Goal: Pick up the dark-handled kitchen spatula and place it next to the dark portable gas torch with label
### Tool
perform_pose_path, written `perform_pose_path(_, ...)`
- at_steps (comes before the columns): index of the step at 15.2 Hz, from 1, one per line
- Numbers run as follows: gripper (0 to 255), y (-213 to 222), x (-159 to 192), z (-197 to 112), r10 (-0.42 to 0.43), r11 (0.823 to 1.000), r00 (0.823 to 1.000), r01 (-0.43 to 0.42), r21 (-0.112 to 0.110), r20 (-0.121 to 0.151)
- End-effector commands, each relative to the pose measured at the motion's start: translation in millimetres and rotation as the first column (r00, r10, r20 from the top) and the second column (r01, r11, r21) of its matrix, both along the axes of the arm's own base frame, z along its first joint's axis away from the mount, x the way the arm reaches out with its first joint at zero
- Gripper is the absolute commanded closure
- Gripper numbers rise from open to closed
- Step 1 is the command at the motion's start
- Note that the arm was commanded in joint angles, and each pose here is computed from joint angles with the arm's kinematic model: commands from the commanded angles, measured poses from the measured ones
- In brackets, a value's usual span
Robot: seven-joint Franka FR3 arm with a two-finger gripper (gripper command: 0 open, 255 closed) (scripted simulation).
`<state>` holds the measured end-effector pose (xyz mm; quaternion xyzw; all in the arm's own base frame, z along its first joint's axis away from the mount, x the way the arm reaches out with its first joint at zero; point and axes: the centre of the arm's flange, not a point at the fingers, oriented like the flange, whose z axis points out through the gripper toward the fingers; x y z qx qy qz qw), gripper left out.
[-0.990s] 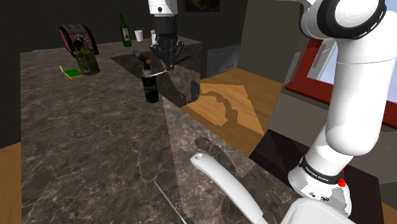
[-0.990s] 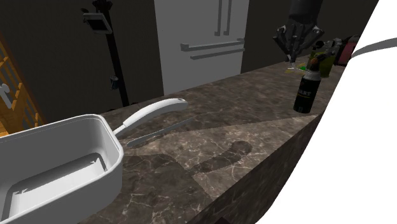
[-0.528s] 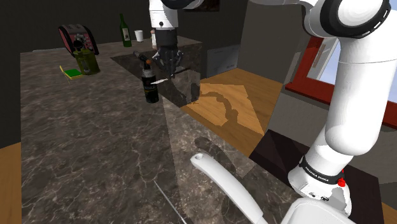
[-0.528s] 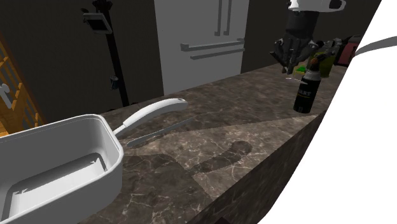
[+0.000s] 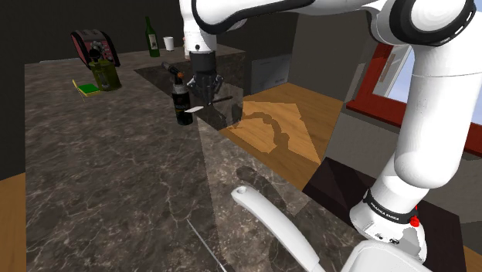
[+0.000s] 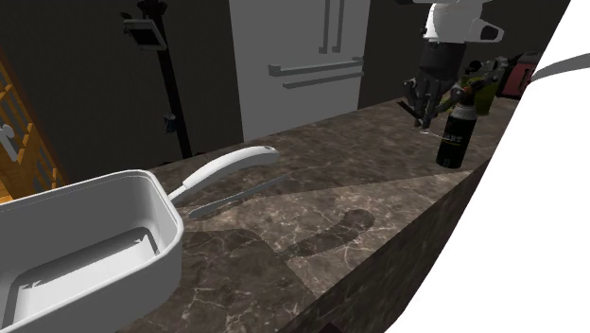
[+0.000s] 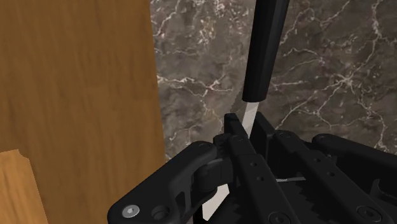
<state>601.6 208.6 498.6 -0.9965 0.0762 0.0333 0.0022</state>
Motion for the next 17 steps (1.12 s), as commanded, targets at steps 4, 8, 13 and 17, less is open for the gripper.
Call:
perform_pose_path(4,255,-0.1,0.1,-26.1,0.000,1.000,1.000,0.000,0.000,0.000)
perform_pose_path(8,255,-0.1,0.1,-47.2,0.000,1.000,1.000,0.000,0.000,0.000)
perform_pose_path(13,255,-0.1,0.1,-73.6,0.000,1.000,1.000,0.000,0.000,0.000)
perform_pose_path(17,255,-0.1,0.1,-94.7,0.000,1.000,1.000,0.000,0.000,0.000)
